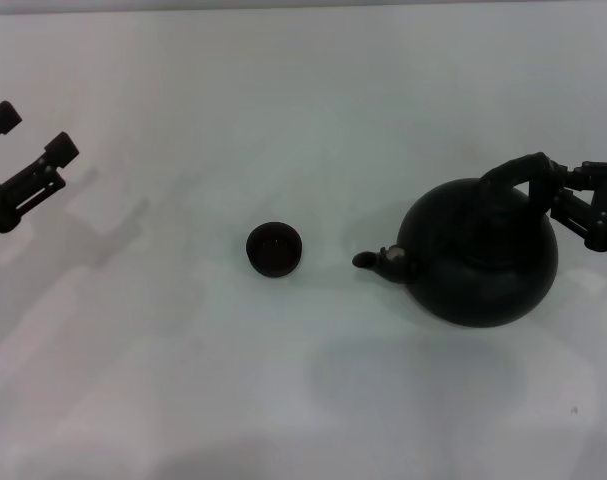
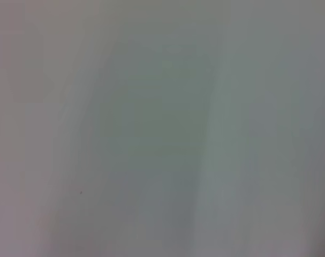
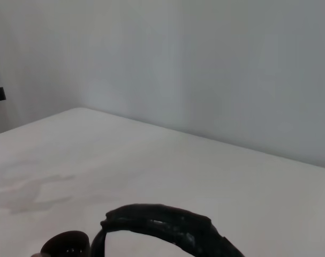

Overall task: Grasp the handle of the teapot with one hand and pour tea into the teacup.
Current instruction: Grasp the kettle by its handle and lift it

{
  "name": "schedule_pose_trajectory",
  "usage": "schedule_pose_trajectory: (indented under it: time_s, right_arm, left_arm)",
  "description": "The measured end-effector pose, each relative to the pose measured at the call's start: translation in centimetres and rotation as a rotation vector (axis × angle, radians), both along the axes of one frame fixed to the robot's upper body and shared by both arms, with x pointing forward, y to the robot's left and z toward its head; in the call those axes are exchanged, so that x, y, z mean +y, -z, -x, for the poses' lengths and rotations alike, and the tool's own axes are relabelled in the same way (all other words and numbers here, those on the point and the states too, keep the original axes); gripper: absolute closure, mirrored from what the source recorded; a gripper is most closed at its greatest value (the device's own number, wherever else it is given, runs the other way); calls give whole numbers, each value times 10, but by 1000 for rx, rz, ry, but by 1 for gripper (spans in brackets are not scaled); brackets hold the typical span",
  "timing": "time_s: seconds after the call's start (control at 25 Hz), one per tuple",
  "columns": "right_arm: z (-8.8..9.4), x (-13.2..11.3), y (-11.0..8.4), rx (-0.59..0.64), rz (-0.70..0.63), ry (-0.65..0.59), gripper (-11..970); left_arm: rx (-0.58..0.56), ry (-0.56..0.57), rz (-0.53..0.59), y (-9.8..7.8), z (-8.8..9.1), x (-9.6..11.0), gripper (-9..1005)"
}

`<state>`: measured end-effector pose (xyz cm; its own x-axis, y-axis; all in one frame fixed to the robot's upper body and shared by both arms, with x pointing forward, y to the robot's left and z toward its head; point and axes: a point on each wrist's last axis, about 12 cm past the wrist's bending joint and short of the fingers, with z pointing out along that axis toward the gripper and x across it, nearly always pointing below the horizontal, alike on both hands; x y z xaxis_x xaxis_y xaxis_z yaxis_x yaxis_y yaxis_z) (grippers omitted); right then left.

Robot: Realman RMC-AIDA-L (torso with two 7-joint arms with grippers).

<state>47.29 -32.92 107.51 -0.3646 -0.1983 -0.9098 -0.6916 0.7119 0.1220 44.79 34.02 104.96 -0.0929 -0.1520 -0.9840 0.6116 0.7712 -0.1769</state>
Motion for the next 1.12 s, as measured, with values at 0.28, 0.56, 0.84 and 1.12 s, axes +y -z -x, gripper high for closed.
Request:
schedule_pose_trajectory:
  time_s: [0.28, 0.56, 0.84, 1.12]
  right_arm:
    - [-2, 1, -3, -34, -35, 10, 766]
    - [-9, 10, -9, -100, -74, 25, 793]
    - [-26, 28, -18, -175, -95, 22, 807]
    - [-42, 54, -27, -224, -31, 20, 814]
  left_arm:
    - [-3, -1, -1, 0, 1, 0, 124]
    - [1, -18, -9, 3, 3, 2, 124]
    - [-3, -88, -19, 11, 13, 11, 124]
    - [14, -164, -37, 22, 23, 17, 124]
